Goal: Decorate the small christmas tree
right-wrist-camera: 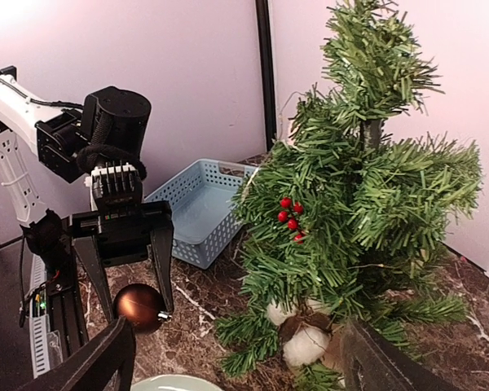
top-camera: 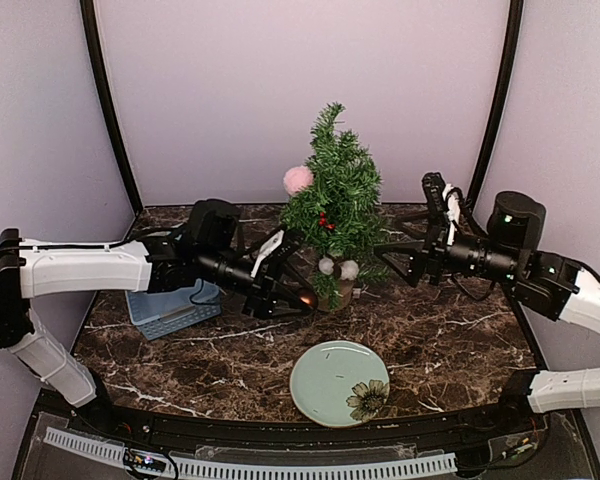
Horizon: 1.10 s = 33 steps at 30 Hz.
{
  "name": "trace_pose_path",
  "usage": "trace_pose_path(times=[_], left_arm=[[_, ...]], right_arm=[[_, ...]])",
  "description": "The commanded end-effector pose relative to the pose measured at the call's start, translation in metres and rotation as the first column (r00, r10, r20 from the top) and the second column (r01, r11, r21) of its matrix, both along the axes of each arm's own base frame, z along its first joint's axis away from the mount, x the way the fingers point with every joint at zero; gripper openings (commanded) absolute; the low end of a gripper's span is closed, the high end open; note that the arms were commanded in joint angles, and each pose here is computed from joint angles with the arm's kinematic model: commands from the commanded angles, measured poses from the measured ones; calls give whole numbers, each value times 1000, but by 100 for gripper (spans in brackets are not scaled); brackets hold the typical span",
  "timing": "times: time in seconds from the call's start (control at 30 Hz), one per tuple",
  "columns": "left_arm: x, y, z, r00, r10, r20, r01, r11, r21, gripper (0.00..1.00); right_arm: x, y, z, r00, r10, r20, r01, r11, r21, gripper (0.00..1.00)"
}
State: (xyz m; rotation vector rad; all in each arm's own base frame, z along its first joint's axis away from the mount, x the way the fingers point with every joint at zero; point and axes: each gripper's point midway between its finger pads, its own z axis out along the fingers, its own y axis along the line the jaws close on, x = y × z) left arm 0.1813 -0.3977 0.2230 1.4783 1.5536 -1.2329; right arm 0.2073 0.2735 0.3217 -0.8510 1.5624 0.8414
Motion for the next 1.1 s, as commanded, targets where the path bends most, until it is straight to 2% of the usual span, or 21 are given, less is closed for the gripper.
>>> trace_pose_path(times=[0.0, 0.13, 0.4, 0.8, 1.07], left_arm=[[8, -6, -5, 1000, 29, 3, -29, 999, -14, 26], [14, -8, -11, 999, 44, -6, -44, 999, -10, 26], [21, -12, -20, 999, 46, -21, -46, 999, -5, 26], [29, -5, -21, 997, 62, -45, -63, 998, -8, 25], [31, -1, -25, 996, 71, -55, -71, 997, -1, 25]], right_arm=[[10, -17, 0, 994, -106, -3, 106, 994, 20, 84], [12, -22, -21, 989, -135, -55, 135, 991, -12, 71], [12, -22, -45, 985, -138, -103, 139, 990, 5, 58], [13, 5, -67, 989, -32, -145, 38, 999, 39, 42], [14, 31, -76, 992, 27, -121, -22, 999, 44, 32]])
